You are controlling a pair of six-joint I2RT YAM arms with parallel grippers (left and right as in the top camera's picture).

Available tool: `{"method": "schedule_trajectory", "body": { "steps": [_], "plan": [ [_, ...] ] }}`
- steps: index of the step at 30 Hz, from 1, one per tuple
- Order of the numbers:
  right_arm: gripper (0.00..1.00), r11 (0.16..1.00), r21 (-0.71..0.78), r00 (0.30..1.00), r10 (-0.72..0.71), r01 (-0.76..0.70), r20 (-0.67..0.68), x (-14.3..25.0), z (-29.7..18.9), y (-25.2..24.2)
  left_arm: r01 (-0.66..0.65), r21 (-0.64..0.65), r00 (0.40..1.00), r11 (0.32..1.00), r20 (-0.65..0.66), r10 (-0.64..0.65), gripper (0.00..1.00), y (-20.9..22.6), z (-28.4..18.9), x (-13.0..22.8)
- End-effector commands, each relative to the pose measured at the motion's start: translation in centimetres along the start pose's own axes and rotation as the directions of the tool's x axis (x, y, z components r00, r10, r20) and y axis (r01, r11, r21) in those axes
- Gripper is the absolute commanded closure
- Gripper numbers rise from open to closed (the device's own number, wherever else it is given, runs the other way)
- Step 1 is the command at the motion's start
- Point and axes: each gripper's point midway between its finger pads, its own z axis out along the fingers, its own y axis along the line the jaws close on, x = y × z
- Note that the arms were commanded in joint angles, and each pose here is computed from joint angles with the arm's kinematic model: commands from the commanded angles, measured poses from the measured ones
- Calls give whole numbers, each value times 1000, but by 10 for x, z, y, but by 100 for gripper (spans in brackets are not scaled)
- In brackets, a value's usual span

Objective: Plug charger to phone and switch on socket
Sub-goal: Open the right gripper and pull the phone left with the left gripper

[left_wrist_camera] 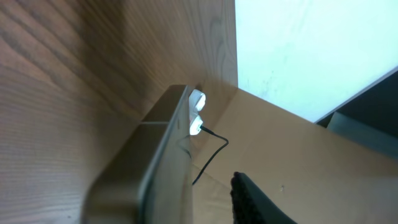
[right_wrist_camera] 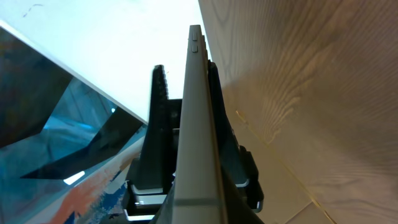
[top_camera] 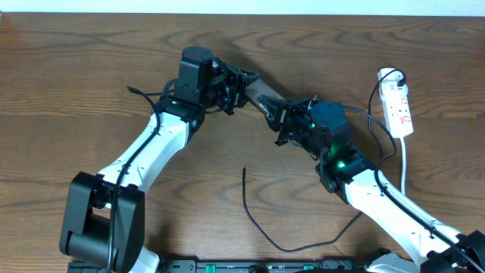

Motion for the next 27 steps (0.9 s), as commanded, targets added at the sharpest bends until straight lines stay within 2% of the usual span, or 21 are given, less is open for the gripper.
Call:
{"method": "schedule_trajectory", "body": {
  "steps": [1,3,5,14,15,16,17,18,27],
  "plan": [
    [99,1000,-27,1000,-3,2,-25,12,-1,9,-38,44,999,998,9,37,75,-21,-7,4],
    [99,1000,-27,1000,-3,2,-24,12,-1,9,-38,44,999,998,9,37,81,-21,-7,4],
    [99,1000,-27,1000,-3,2,-24,12,-1,9,-38,44,999,998,9,38,92,-21,-7,4],
    [97,1000,-28,1000,-3,3,-25,12,-1,10,-38,44,999,998,9,38,92,-21,-7,4],
    [82,1000,-29,1000,-4,3,-26,12,-1,10,-38,44,999,998,9,38,93,-21,-7,4],
    [55,1000,-30,1000,-4,3,-26,13,-1,10,-38,44,999,998,9,37,93,-21,-7,4],
    [45,1000,-29,1000,-4,3,-27,13,-1,10,-38,44,999,998,9,37,92,-21,-7,4],
    [41,1000,-29,1000,-4,3,-26,13,-1,10,-37,44,999,998,9,37,92,-21,-7,4],
    [25,999,-30,999,-44,43,-24,12,-1,10,-42,50,999,998,32,40,93,-23,-12,-8]
  ]
}}
